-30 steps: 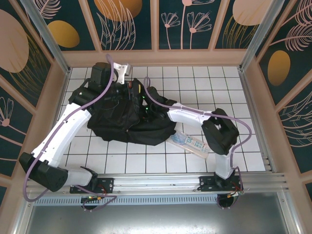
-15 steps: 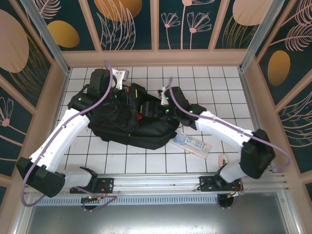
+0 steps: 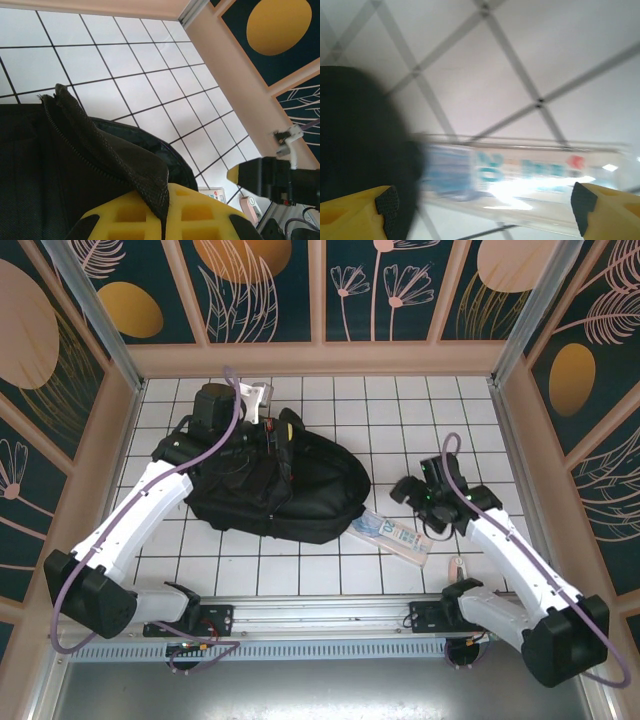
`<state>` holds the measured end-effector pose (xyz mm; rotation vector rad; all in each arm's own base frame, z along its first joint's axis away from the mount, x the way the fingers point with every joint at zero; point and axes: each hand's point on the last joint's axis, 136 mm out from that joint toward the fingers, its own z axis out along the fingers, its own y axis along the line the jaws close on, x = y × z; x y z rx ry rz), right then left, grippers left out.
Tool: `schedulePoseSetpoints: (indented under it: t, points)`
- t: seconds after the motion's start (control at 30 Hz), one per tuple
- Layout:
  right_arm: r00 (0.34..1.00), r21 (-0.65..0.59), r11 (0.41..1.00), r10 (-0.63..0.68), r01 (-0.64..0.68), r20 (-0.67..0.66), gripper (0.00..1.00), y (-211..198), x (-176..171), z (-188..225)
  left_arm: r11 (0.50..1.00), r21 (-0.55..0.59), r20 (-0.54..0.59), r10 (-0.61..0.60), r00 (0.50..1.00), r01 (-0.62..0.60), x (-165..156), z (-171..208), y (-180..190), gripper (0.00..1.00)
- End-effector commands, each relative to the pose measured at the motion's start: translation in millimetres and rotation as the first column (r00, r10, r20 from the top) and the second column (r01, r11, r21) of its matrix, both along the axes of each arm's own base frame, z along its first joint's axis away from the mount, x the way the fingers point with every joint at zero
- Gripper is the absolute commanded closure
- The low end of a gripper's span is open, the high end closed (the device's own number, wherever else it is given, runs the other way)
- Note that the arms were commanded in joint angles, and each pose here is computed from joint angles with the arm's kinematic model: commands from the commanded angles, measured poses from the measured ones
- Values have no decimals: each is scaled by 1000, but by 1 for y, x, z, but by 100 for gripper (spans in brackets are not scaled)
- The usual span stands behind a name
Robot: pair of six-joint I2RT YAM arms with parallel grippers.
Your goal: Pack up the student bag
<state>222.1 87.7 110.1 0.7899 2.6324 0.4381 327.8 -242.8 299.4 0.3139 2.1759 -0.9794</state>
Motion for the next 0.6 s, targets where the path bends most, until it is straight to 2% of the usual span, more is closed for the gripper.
schedulePoseSetpoints:
  t: [0.0, 0.13, 0.3, 0.57]
  points:
    - [988, 38, 996, -72, 78, -134, 7, -16, -34, -32, 1000, -27, 60, 7, 998, -6, 8, 9, 0, 100]
    - [978, 129, 983, -109, 133, -180, 5, -19, -44, -55, 1000, -20, 58, 8, 998, -7, 7, 5, 1, 100]
    - [983, 247, 961, -89, 126, -158, 6, -10, -46, -64, 1000, -7, 64, 17, 998, -17, 7, 4, 4, 100]
    - [986, 303, 948, -48, 95, -161, 8, -3, -53, -82, 1000, -14, 56, 16, 998, -16, 8, 4, 2, 100]
